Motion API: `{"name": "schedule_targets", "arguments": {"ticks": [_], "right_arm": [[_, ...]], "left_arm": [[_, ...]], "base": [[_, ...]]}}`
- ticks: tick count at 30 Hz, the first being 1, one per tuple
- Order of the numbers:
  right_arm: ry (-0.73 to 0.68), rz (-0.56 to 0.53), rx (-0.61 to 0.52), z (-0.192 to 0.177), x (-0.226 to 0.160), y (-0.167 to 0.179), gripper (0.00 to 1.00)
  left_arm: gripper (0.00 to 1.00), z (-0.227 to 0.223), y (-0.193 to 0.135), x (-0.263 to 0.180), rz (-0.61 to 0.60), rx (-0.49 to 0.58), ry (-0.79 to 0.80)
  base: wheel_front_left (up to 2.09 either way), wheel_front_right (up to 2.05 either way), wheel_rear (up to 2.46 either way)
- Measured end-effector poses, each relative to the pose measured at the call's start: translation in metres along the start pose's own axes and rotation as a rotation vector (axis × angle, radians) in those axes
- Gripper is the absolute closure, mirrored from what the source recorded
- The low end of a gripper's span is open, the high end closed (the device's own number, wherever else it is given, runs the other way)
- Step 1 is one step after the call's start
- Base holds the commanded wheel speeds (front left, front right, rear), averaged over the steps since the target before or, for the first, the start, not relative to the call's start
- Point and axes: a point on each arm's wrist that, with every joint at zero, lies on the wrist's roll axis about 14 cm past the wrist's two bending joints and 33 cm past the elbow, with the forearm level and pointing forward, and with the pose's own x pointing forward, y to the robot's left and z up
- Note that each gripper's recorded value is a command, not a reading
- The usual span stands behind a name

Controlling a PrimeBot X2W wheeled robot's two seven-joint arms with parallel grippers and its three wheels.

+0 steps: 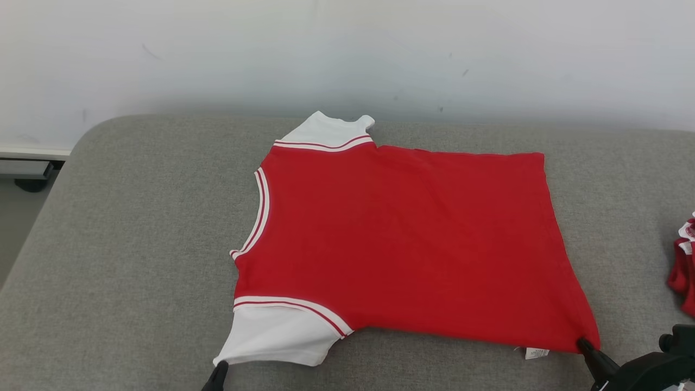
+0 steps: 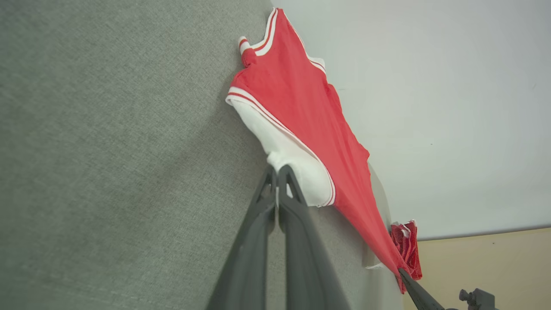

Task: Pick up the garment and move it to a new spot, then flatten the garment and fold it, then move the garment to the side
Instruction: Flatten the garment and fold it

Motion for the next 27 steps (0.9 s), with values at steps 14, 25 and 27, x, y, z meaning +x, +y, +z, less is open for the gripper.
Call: {"name": "schedule_targets", "arguments": {"ticks": [14, 25, 27], "right_arm": [[0.048, -0.038, -0.024, -0.009, 0.001, -0.005, 0.0], [0.021, -0.087, -0.115, -0.001, 0.001, -0.015, 0.0], [-0.04, -0.108, -0.139, 0.013, -0.001, -0.019, 0.0]], "left_arm": [[0.0, -0.023, 0.031, -0.003, 0.126, 0.081, 0.131], [0.0, -0.015, 0.067, -0.011, 0.236, 0.292, 0.144], [0.0, 0.01, 0.063, -0.004, 0.224, 0.359, 0.048]], "base": [[0.0, 0.0, 0.0], [0.0, 0.0, 0.0], [0.0, 0.0, 0.0]]}}
